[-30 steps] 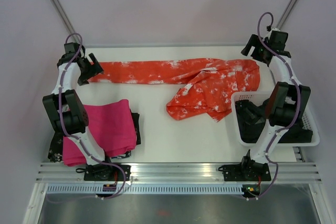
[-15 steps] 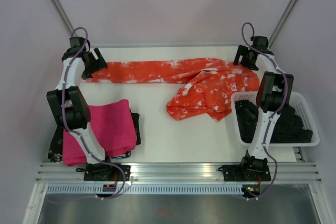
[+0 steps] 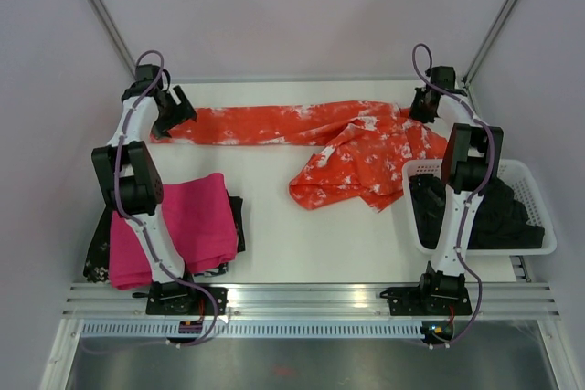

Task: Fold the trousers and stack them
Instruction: Flatten the trousers out

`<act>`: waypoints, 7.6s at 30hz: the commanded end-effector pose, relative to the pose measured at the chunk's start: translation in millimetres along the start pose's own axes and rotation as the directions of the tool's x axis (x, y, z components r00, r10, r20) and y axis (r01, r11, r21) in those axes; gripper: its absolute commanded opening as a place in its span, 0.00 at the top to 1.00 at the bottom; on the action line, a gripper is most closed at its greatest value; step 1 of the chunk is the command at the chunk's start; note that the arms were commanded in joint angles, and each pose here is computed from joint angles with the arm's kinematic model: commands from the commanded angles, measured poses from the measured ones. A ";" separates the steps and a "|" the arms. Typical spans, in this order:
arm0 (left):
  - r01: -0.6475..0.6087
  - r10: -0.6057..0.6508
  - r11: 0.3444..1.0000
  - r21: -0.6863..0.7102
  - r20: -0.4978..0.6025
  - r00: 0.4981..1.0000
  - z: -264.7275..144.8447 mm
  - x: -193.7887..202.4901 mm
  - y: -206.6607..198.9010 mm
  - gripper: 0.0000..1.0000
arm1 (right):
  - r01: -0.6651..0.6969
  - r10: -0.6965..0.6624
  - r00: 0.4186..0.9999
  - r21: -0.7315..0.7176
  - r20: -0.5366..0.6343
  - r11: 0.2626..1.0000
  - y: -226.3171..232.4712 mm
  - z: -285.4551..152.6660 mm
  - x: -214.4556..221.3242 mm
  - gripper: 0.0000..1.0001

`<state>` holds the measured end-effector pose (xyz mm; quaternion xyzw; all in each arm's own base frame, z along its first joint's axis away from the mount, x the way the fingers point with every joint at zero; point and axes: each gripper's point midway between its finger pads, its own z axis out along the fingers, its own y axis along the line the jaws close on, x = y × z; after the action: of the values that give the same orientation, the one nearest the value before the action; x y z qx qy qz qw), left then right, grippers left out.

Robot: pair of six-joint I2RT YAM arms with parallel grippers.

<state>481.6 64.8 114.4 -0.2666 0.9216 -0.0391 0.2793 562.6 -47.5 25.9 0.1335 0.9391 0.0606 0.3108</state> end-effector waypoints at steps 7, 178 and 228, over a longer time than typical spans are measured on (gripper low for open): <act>0.062 -0.064 0.997 -0.043 -0.046 0.997 34.0 6.8 -13.2 0.06 | 0.055 0.010 0.891 -0.130 0.453 0.990 51.2 -112.0 -156.2 1.00; -0.245 0.244 0.968 0.061 0.019 0.970 -12.8 107.5 -90.5 0.07 | 0.079 -0.110 0.934 -0.105 -0.340 0.991 126.8 -121.3 159.0 0.06; 0.222 -0.233 0.957 -0.189 -0.043 0.971 19.4 14.3 37.6 0.02 | 0.004 0.007 0.999 0.205 -0.050 0.979 32.9 -97.0 34.3 1.00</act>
<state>460.6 115.6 98.1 -0.3139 0.9193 0.0524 0.2315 478.8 -5.4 75.2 0.1732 0.9501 -0.0227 0.2584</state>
